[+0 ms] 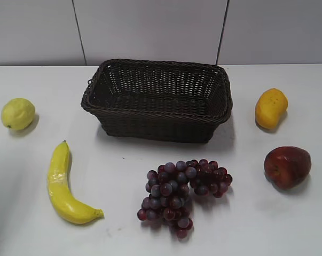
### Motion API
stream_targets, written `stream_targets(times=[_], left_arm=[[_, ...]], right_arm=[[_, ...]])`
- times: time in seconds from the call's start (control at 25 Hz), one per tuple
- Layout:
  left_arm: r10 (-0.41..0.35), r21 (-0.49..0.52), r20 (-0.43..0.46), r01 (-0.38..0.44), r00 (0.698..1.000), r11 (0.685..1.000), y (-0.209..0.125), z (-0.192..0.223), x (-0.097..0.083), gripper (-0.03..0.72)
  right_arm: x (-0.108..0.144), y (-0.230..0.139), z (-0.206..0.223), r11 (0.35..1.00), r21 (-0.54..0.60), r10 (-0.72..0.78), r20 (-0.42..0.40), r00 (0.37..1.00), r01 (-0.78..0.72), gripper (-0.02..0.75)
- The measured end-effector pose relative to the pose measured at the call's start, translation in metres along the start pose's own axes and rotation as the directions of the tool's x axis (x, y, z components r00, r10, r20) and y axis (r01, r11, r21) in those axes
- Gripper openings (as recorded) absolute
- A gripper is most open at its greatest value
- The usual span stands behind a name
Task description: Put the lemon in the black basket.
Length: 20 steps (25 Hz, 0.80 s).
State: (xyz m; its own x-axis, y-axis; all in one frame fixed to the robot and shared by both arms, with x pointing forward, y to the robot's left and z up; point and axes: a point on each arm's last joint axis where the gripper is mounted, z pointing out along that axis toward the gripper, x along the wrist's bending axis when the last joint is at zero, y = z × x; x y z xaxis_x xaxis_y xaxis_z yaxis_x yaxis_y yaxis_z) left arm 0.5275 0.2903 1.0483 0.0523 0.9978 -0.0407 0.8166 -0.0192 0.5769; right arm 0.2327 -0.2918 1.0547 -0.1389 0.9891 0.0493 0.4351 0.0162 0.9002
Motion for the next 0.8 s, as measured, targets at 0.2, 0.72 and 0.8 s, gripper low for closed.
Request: stream_targets(times=[0.2, 0.72, 0.8], left_arm=[[0.0, 0.114, 0.007, -0.001, 1.0, 0.993, 0.037, 0.042, 0.002, 0.599], [0.026, 0.315, 0.025, -0.033, 0.999, 0.949, 0.053, 0.147, 0.006, 0.6], [0.027, 0.331, 0.027, -0.035, 0.999, 0.943, 0.051, 0.159, 0.007, 0.6]], right_arm=[[0.0, 0.0, 0.0, 1.0, 0.0, 0.0, 0.0, 1.0, 0.0, 0.561], [0.0, 0.0, 0.0, 1.0, 0.0, 0.0, 0.0, 1.0, 0.0, 0.561], [0.0, 0.0, 0.0, 1.0, 0.0, 0.0, 0.0, 1.0, 0.0, 0.561]])
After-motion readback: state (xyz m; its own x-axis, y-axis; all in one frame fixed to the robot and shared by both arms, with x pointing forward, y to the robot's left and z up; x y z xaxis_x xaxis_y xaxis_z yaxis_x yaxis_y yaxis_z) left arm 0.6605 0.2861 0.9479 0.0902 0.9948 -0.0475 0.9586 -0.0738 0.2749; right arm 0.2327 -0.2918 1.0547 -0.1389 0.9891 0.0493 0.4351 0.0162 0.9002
